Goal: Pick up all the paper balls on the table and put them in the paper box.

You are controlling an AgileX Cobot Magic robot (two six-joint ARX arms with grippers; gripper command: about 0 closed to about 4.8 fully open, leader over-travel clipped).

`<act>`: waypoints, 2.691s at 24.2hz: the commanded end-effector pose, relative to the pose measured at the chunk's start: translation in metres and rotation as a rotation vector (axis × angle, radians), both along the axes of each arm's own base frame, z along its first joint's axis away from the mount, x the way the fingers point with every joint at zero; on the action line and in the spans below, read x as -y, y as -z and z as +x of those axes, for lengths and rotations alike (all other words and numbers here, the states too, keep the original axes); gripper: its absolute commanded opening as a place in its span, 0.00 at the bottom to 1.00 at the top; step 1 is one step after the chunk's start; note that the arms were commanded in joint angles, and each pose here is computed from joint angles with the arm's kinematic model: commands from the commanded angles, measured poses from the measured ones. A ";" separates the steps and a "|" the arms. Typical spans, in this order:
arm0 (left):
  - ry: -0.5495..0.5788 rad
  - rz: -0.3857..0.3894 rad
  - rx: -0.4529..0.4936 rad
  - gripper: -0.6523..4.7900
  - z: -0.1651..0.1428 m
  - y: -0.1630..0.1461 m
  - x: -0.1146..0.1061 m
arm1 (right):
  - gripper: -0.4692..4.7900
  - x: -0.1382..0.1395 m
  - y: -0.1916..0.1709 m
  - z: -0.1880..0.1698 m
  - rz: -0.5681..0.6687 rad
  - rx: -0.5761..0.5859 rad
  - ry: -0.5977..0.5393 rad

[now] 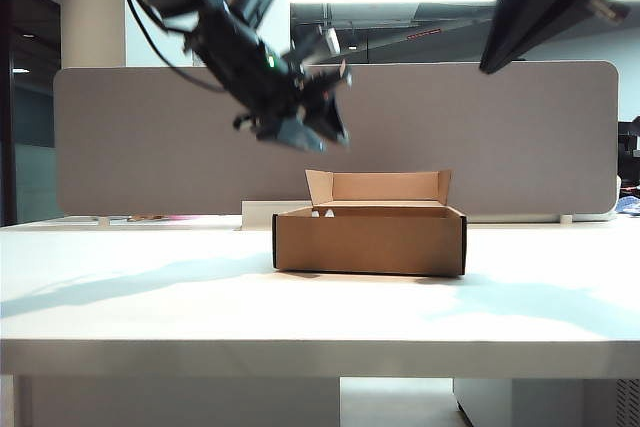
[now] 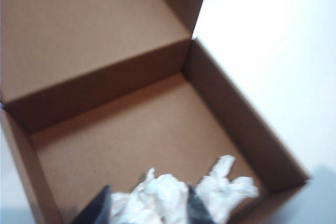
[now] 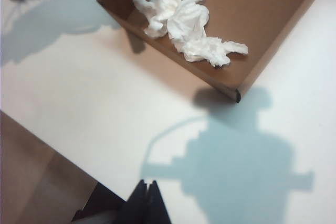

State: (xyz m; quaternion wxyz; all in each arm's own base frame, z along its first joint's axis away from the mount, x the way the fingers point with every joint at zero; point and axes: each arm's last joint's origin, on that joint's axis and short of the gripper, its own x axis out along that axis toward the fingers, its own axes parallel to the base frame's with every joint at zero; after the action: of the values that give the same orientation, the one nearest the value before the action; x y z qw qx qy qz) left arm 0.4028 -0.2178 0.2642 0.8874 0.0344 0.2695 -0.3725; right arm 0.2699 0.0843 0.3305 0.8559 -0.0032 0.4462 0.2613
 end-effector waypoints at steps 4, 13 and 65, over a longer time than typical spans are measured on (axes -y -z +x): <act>0.008 0.008 0.010 0.21 -0.022 -0.039 -0.011 | 0.08 0.012 0.000 -0.024 -0.087 0.126 0.091; 0.057 0.092 -0.008 0.11 -0.049 -0.061 -0.025 | 0.08 0.037 0.026 -0.095 -0.100 0.356 0.250; 0.033 0.004 0.114 0.11 -0.246 -0.011 -0.127 | 0.08 0.063 0.155 -0.174 0.138 0.636 0.540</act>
State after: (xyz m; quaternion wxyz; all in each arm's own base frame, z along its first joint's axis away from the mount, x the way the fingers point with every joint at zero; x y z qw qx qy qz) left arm 0.1581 -0.0916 0.2729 0.8917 0.0712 0.2273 -0.3849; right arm 0.0951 0.0214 0.1740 0.9856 0.0900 0.1373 0.0399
